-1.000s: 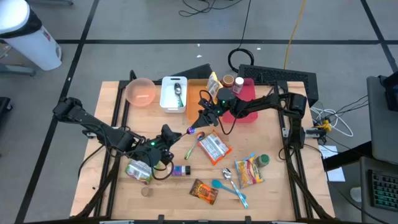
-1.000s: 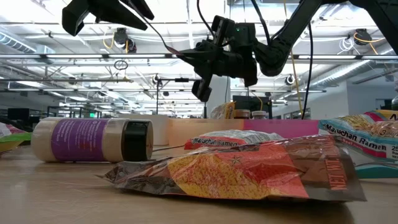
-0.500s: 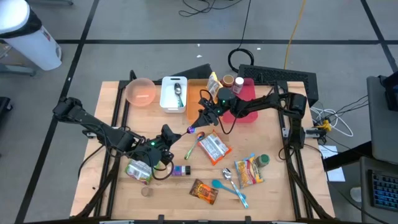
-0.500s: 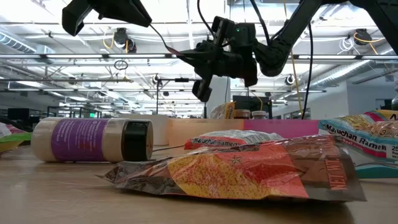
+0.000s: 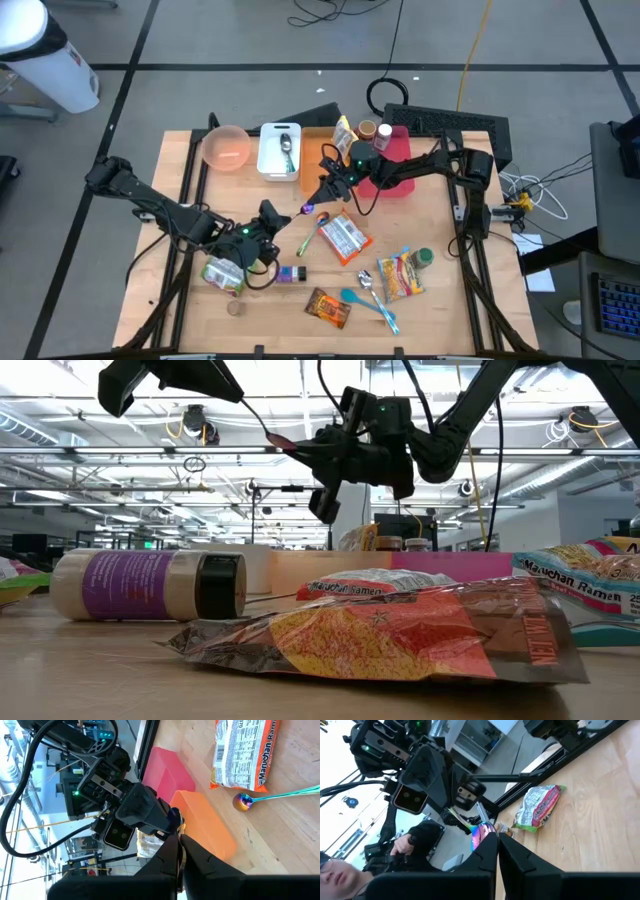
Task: Pick & Place Food Item
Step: Put the left purple blue spoon into the white bin
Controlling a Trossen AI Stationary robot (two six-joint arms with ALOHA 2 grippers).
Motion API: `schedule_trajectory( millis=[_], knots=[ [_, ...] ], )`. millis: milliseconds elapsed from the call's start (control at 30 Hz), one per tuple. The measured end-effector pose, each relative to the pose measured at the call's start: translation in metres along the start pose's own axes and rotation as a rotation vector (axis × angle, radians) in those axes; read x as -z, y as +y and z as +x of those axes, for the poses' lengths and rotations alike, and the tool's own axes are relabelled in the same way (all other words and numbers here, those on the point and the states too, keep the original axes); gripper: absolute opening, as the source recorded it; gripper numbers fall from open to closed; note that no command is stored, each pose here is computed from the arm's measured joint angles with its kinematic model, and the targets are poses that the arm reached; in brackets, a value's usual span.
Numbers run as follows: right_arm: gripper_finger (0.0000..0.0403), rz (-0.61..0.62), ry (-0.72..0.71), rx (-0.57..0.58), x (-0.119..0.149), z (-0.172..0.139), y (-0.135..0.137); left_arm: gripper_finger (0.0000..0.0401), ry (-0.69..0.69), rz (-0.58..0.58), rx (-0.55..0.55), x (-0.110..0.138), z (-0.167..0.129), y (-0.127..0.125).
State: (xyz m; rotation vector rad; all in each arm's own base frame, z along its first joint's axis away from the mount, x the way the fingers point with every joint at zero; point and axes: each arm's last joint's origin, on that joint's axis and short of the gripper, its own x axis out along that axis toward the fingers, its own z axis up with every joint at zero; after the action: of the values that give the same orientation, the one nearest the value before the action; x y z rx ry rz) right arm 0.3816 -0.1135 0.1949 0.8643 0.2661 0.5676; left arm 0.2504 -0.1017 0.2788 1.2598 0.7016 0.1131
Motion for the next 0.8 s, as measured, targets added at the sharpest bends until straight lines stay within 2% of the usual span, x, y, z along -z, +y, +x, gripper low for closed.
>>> schedule_trajectory(
  millis=[167,300,633,800],
  knots=[
    [0.0003,-0.029,-0.012,0.006,-0.001,0.000,0.000,0.0005,0.003,-0.040,-0.002,0.000,0.000,0.000],
    [0.0023,-0.045,-0.020,0.000,-0.001,0.000,0.001,0.0005,0.004,-0.072,-0.005,0.000,0.000,0.000],
    [0.0139,-0.073,-0.085,-0.024,-0.010,-0.005,0.005,0.0004,0.016,-0.137,-0.012,0.001,0.000,0.000],
    [0.0185,-0.133,-0.188,-0.045,-0.022,-0.016,0.010,0.0004,0.097,-0.153,-0.084,0.004,0.000,0.002]
  ],
)
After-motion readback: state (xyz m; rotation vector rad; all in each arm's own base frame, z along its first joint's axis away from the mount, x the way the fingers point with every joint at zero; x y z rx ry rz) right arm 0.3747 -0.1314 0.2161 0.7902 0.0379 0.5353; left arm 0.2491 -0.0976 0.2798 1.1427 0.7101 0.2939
